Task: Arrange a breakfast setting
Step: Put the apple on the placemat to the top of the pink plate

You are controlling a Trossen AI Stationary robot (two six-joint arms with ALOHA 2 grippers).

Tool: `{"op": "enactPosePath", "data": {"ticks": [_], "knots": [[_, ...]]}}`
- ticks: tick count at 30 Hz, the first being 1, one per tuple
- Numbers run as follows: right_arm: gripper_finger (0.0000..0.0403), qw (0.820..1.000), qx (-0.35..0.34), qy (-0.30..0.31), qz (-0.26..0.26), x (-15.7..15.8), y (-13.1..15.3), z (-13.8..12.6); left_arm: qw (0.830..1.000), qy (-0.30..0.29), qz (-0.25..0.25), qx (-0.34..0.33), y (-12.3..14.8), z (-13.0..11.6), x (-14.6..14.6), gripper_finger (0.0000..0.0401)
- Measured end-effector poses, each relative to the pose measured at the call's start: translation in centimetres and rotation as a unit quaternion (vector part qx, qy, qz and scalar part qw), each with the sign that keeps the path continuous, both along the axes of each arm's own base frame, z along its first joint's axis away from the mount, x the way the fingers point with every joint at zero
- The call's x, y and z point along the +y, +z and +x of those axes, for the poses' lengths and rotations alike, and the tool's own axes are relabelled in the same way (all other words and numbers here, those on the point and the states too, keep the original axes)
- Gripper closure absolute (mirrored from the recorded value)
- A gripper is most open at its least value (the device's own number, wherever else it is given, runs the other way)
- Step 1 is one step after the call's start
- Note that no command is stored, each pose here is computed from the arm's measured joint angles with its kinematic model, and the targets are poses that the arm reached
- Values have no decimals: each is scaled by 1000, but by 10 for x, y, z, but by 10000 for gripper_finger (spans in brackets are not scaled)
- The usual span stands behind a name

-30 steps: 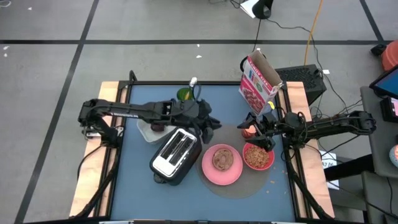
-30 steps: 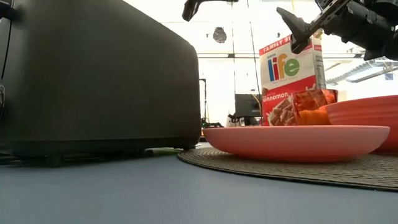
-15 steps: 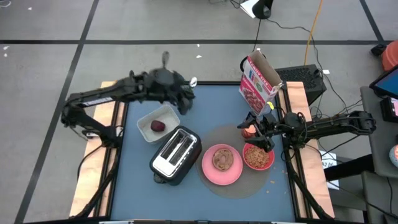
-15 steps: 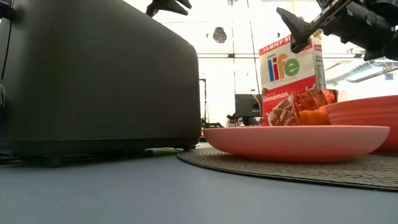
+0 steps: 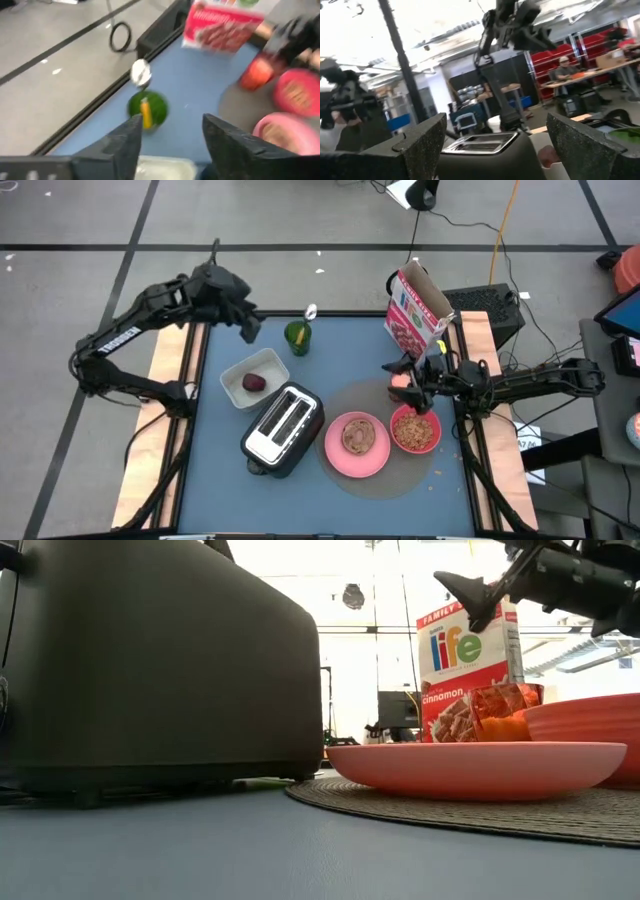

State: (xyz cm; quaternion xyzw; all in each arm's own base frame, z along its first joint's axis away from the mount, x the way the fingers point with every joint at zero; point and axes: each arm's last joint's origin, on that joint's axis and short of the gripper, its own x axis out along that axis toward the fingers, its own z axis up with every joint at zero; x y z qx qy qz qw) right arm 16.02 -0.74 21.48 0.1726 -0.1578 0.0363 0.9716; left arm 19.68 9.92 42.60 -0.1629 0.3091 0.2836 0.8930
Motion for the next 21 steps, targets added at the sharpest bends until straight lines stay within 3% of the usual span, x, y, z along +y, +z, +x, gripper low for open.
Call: {"op": "enactPosePath", "data": {"ticks": [10, 21], "knots": [[67, 994, -6, -78, 77, -6, 0, 0, 985, -28, -19, 167, -22, -21, 9, 61], [67, 991, -7, -106, 83, -7, 0, -1, 975, -66, -17, 213, -49, -16, 12, 47]]}}
